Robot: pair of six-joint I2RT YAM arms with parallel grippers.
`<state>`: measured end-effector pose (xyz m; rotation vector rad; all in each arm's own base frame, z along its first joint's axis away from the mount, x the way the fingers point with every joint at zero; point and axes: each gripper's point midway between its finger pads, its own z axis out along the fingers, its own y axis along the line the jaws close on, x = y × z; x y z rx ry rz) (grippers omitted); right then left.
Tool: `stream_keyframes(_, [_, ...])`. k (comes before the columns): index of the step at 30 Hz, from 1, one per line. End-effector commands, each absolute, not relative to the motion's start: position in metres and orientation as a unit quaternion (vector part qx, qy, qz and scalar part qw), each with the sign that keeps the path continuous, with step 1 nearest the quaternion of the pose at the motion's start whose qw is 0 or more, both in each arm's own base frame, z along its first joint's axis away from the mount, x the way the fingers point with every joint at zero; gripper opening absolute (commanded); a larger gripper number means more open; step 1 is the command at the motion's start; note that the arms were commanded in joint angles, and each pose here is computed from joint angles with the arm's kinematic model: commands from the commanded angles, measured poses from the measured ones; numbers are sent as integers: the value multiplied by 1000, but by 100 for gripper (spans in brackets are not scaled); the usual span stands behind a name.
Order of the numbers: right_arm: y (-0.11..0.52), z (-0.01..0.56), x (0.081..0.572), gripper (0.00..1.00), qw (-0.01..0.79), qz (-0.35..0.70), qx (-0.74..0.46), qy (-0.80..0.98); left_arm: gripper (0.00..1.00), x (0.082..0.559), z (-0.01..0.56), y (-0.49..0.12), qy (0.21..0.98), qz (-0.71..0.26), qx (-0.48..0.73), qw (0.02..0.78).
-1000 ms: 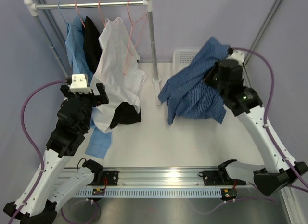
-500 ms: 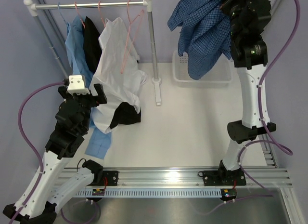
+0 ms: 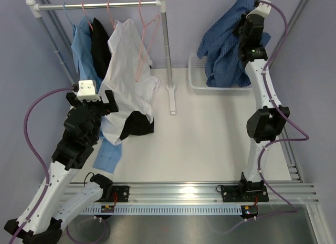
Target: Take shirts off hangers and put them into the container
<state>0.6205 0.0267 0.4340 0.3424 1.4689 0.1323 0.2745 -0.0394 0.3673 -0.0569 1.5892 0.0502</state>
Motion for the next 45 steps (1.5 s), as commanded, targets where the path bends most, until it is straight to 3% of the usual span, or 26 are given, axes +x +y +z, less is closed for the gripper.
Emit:
stream_keyframes(1, [39,416,636,0,739,64,121,660,99,278,377,-35,697,27,-43,716])
stream_keyframes(8, [53,320,653,0,665,99,146,726,99,279,378,-36,696,26,-42,716])
stream_keyframes(18, [43,160,622,0,466,66,296,831,99,276,379,-33,694,33,-36,718])
stream_keyframes(25, [53,95,600,0,357,88,332,868,99,274,382,-32,691,33,-38,721])
stream_keyframes(28, [55,77,596,5,326,84,332,881,99,274,381,-32,692,34,-38,720])
stream_keyframes(32, [52,77,591,18,316,72,316,892,99,274,381,-31,692,35,-38,720])
stream_keyframes(36, [41,132,583,50,378,58,281,881,99,274,382,-32,691,32,-37,721])
stream_keyframes(39, [32,181,572,62,417,46,256,871,99,274,382,-33,691,31,-37,721])
stream_keyframes(42, [29,228,551,79,452,47,232,860,99,274,383,-33,691,26,-38,722])
stream_keyframes(43, [29,238,544,90,458,50,228,858,99,275,382,-35,692,23,-36,721])
stream_keyframes(45, [31,273,521,99,486,63,211,846,99,277,381,-36,694,21,-31,719])
